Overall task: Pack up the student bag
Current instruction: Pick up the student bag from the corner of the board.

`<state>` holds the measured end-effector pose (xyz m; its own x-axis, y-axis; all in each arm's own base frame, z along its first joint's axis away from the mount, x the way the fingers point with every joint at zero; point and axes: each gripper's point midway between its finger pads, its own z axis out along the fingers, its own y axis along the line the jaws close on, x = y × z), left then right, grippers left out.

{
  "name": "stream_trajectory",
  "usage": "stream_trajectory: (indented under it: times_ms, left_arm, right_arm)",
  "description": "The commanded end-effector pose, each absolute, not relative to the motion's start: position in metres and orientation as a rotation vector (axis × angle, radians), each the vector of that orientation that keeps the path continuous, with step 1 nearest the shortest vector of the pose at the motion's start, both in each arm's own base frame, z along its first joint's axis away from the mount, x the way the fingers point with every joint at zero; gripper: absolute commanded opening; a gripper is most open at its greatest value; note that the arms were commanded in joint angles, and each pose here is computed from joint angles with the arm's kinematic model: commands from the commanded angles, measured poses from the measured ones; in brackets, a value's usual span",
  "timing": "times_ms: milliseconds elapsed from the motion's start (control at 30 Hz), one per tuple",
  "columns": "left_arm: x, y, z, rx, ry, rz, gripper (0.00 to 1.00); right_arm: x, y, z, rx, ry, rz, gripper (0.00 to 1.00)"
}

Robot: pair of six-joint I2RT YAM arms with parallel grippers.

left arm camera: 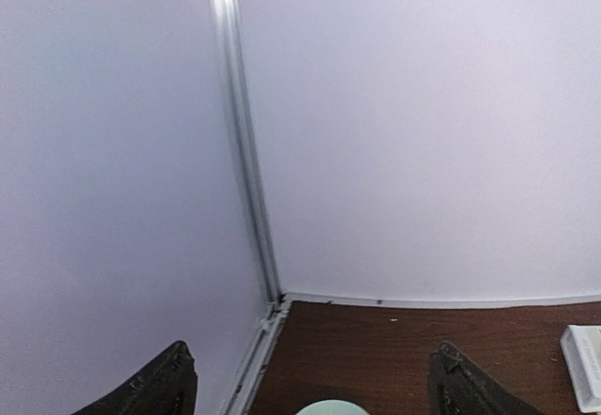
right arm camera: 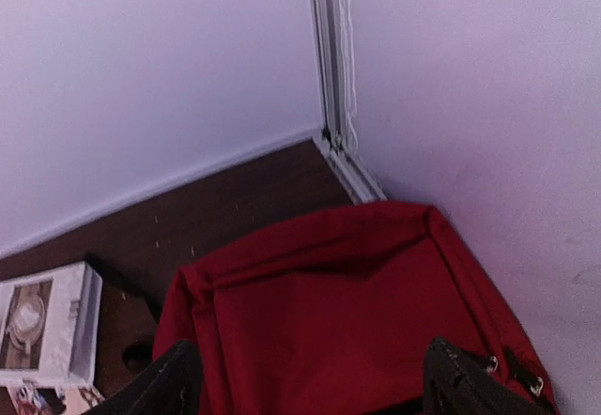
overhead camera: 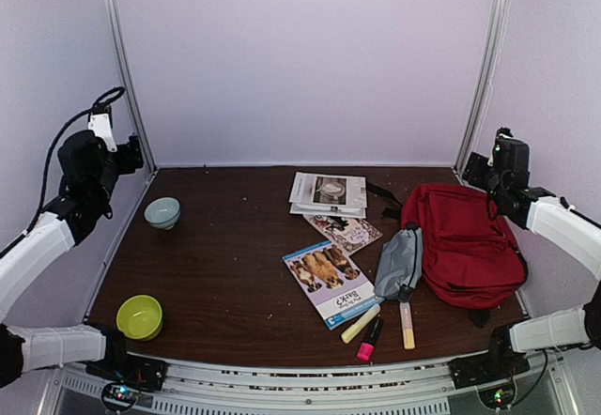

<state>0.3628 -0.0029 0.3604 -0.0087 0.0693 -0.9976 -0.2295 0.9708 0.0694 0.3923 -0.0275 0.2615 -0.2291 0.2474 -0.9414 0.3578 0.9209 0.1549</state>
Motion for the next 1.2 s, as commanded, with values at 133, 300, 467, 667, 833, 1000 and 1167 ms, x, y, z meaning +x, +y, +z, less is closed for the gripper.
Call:
stream_trajectory:
  times_ms: [133,300,467,667,833,1000,1167]
  left_arm:
    - [0.328,-0.198,0.333,0.732,1.754,-0.061,0.88]
    - [0.307,-0.253,0.315,0.977,1.726,-0.270,0.88]
    - [0.287,-0.266,0.299,1.044,1.650,-0.389,0.88]
    - [0.280,-0.261,0.307,1.027,1.601,-0.397,0.90]
    - [0.281,-0.262,0.301,1.025,1.611,-0.403,0.90]
    - [0.284,-0.265,0.295,1.032,1.641,-0.409,0.90]
    - [0.288,-0.262,0.291,1.022,1.657,-0.380,0.90]
  right_arm:
    - [0.323,0.015,0.106,0.344,2.509,-0.117,0.82]
    - [0.331,0.040,0.064,0.277,2.665,0.001,0.76]
    - [0.350,0.050,0.033,0.232,2.798,-0.008,0.71]
    - [0.363,0.033,0.034,0.193,2.800,-0.178,0.31]
    - [0.373,0.016,0.067,0.186,2.698,-0.252,0.00]
    - [0.385,0.002,0.147,0.187,2.484,-0.278,0.00]
    - [0.389,-0.004,0.233,0.211,2.257,-0.268,0.00]
